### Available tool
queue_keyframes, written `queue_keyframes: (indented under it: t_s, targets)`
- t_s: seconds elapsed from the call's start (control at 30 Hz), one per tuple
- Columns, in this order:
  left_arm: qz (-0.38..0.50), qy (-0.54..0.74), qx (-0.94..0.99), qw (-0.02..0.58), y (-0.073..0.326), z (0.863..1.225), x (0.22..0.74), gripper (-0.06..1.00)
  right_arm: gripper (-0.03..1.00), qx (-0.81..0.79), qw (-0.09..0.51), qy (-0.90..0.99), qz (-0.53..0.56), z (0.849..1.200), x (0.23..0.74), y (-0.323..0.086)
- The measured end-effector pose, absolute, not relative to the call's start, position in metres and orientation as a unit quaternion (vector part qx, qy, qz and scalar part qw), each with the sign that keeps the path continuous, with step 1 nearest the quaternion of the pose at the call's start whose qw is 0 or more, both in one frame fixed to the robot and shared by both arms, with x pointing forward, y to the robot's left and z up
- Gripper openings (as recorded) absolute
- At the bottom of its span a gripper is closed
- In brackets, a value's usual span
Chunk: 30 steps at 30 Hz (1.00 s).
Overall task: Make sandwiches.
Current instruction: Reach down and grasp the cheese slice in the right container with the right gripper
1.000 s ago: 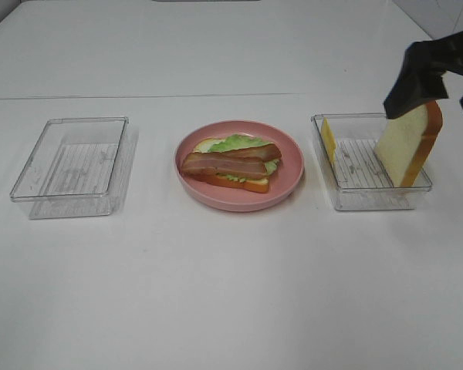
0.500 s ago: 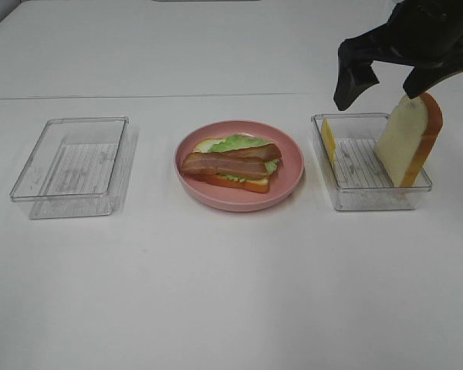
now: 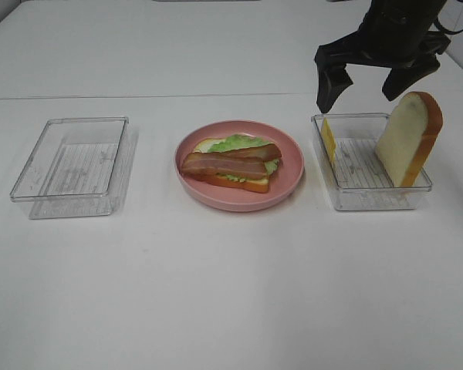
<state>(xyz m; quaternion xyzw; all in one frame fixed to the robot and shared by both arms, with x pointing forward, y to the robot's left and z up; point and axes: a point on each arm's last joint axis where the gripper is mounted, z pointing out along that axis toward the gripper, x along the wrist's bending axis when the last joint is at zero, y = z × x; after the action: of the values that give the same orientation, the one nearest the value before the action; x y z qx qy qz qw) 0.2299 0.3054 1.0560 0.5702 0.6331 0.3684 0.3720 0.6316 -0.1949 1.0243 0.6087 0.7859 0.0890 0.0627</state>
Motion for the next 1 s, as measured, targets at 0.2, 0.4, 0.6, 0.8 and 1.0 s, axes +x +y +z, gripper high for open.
queue_keyframes:
  t_s: [0.2,0.4,0.6,0.8,1.0]
  targets:
    - [0.368,0.633,0.57,0.372,0.305,1.056,0.23,0.96,0.98,0.618,0.05,0.782,0.067,1.003,0.638,-0.193]
    - [0.368,0.633,0.57,0.372,0.305,1.056,0.23,0.96,0.98,0.619,0.043,0.781,0.067,0.989,0.643,-0.191]
    - [0.368,0.633,0.57,0.372,0.305,1.056,0.23,0.96,0.98,0.622,0.042,0.778,0.075,0.976,0.649,-0.188]
    - [0.368,0.633,0.57,0.372,0.305,1.056,0.23,0.96,0.98,0.629,0.033,0.771,0.092,0.968,0.653,-0.184]
    - [0.368,0.633,0.57,0.372,0.305,1.056,0.23,0.96,0.98,0.63,0.042,0.769,0.104,0.963,0.658,-0.183]
